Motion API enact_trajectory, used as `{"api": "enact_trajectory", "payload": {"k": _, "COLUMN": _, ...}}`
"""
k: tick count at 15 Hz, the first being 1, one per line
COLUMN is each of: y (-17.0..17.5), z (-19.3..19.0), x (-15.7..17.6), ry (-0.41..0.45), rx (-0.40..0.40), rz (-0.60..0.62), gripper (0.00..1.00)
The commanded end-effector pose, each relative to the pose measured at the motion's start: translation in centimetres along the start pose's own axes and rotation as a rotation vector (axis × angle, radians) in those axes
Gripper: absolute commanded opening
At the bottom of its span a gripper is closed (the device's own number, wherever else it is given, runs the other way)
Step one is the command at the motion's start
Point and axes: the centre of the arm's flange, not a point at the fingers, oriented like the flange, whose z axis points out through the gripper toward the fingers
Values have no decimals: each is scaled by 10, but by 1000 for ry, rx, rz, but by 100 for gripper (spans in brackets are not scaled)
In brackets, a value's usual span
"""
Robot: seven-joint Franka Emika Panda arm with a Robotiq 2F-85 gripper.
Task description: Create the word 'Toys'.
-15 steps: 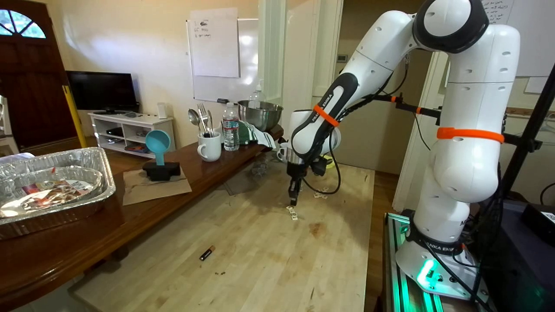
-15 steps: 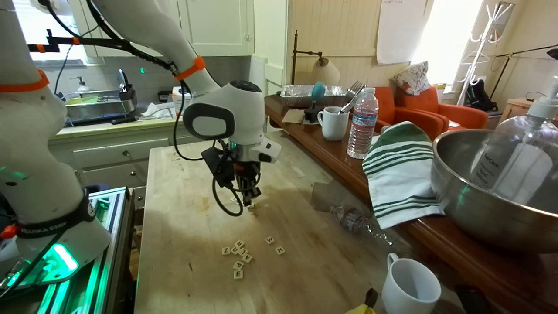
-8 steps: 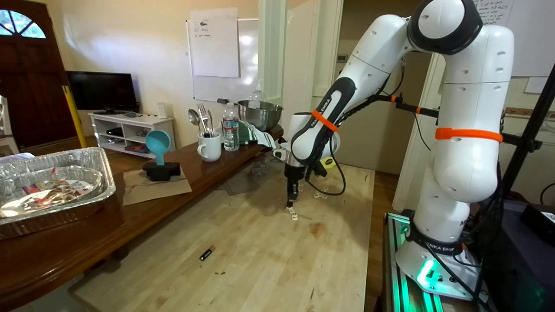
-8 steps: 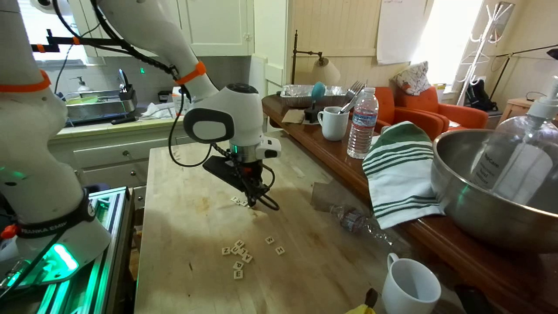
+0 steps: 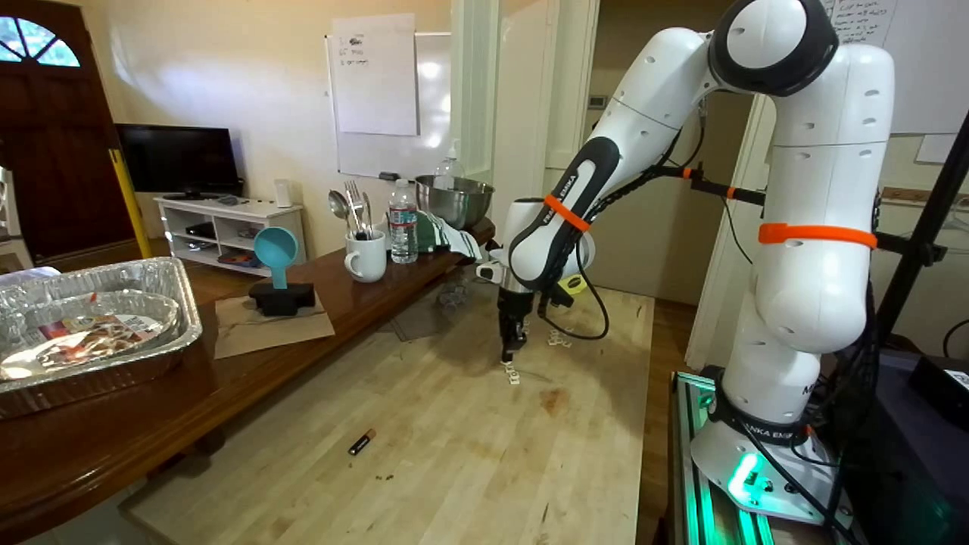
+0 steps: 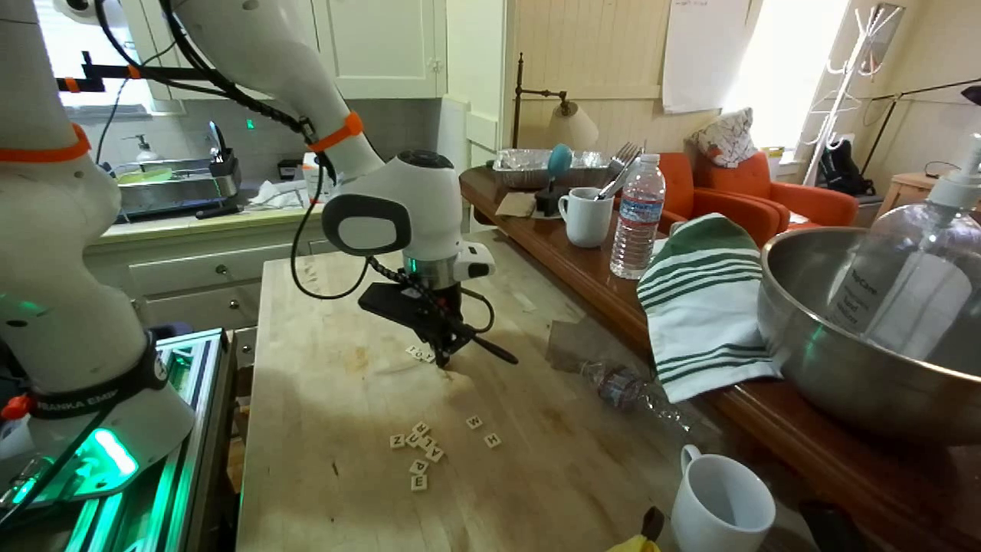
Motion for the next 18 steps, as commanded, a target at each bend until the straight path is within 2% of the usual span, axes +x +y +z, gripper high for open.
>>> {"api": "enact_trajectory", "payload": {"k": 1, "y": 0, "z": 10, "x": -11, "ry": -10, "rx": -7, "rz": 22, "gripper": 0}}
{"api": "enact_trajectory", "payload": {"k": 18, "y": -12, "z": 11, "x": -13, "ry": -11, "rx": 3, "rz": 445, "gripper": 0}}
